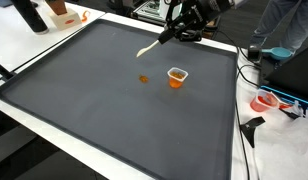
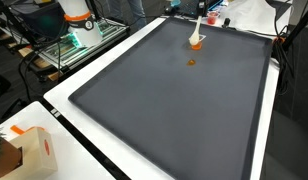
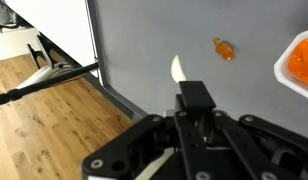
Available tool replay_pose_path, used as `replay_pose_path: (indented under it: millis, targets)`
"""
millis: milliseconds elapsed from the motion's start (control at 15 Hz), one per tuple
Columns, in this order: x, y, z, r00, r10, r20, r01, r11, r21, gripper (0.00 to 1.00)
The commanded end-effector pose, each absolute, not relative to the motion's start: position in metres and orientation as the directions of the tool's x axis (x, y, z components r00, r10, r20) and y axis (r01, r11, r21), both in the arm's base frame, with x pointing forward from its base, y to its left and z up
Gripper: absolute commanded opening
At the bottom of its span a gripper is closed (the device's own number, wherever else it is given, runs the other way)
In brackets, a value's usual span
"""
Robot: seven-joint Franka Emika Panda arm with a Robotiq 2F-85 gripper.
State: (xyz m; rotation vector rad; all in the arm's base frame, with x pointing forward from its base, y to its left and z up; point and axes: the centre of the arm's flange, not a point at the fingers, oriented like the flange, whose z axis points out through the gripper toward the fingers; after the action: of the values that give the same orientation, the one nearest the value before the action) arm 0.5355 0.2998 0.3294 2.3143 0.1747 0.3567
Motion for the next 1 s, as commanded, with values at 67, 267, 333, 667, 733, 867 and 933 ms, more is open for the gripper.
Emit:
replay_pose_path:
  millis: [67, 267, 333, 667, 733, 867, 933]
  targets:
    - [0.555, 0.314, 0.298, 0.955, 0.218, 0.202, -0.017, -0.637, 0.77, 0.03]
    - [0.564, 0.313, 0.284, 0.956, 0.212, 0.204, -0.024, -0.636, 0.771, 0.03]
    - [0.566, 0.312, 0.281, 0.957, 0.208, 0.203, -0.025, -0.638, 0.77, 0.03]
    - [0.579, 0.306, 0.275, 0.959, 0.19, 0.209, -0.039, -0.644, 0.764, 0.03]
    - [0.581, 0.305, 0.275, 0.96, 0.188, 0.209, -0.04, -0.646, 0.762, 0.03]
    - [0.584, 0.303, 0.278, 0.96, 0.186, 0.209, -0.038, -0.653, 0.756, 0.03]
    - [0.586, 0.302, 0.281, 0.961, 0.188, 0.205, -0.028, -0.669, 0.743, 0.03]
